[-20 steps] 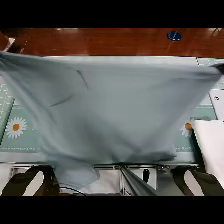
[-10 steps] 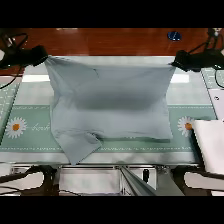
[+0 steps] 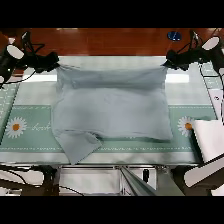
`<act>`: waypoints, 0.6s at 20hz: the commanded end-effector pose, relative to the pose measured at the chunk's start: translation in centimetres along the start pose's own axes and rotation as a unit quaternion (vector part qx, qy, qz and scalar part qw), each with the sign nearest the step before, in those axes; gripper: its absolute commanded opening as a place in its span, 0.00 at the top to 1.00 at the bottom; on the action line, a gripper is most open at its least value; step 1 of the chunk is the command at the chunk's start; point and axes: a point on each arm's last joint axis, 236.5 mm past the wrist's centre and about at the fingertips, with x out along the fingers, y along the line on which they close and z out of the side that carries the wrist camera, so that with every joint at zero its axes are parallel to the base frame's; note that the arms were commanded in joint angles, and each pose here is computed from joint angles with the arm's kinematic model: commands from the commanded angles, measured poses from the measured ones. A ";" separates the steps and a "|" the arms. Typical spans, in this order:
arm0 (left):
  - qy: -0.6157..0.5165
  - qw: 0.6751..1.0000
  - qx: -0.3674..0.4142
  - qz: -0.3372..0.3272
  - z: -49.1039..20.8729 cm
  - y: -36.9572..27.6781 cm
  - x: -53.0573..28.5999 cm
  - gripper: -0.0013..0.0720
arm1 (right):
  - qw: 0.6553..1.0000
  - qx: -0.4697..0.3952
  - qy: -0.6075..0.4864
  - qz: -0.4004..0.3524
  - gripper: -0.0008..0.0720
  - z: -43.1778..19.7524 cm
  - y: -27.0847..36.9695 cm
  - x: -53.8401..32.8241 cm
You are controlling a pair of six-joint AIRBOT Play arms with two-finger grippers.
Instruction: Fold the shirts.
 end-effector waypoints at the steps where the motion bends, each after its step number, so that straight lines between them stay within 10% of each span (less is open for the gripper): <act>1: 0.095 0.994 0.053 -0.009 -4.1 0.7 -1.5 0.96 | 0.996 -0.043 0.062 0.037 0.95 -2.5 0.3 -2.7; 12: 0.295 0.954 0.045 0.034 -16.8 6.5 0.0 0.96 | 0.975 0.011 0.220 -0.040 0.95 -14.1 -7.4 1.2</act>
